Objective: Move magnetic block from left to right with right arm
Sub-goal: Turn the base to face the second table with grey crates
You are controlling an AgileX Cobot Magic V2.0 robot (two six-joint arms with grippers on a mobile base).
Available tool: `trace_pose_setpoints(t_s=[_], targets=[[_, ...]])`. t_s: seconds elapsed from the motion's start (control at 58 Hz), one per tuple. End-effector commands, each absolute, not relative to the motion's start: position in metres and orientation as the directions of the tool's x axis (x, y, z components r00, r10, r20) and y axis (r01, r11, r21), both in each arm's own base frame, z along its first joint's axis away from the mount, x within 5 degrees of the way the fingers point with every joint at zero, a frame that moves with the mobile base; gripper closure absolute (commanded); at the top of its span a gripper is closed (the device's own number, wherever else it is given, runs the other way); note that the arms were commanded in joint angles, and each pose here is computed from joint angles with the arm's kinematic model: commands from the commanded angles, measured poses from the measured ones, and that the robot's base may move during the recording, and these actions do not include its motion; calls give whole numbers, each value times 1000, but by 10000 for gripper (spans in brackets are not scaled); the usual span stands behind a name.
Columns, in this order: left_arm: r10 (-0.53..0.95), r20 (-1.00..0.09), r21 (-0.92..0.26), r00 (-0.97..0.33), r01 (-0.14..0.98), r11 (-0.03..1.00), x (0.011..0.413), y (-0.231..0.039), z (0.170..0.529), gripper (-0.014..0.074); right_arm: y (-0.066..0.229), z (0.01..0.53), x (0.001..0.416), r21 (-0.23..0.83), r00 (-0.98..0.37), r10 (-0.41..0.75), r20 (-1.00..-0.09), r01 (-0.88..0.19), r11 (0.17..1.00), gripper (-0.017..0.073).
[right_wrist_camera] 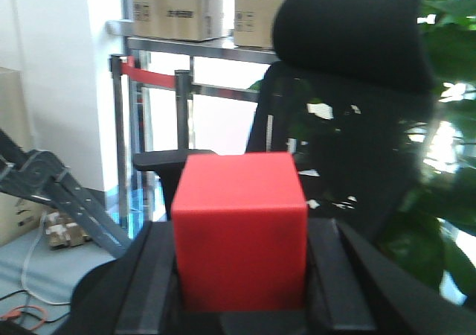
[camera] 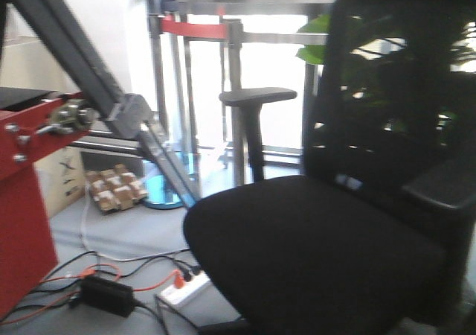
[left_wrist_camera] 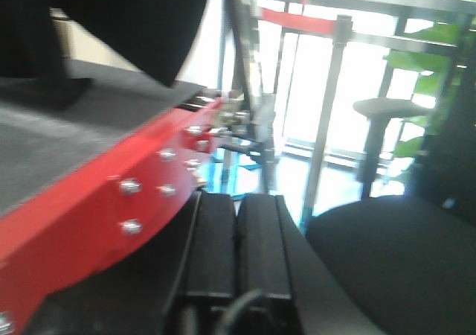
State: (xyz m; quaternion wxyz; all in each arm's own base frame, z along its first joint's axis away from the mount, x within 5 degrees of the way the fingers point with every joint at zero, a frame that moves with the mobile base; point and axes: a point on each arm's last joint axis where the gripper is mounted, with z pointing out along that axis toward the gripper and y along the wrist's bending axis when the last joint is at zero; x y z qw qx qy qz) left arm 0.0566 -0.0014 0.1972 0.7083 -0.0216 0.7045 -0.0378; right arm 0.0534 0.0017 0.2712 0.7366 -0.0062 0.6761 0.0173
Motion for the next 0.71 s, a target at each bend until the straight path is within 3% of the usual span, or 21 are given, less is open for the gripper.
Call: trace_pose_setpoints(t_s=[0.0, 0.689], targets=[[-93, -992, -91, 91, 29, 995, 56, -1, 203, 711, 1, 289, 51, -1, 195, 4, -981, -28, 1000, 282], [-93, -992, -91, 91, 29, 995, 56, -1, 203, 711, 1, 289, 51, -1, 195, 4, -981, -28, 1000, 282]])
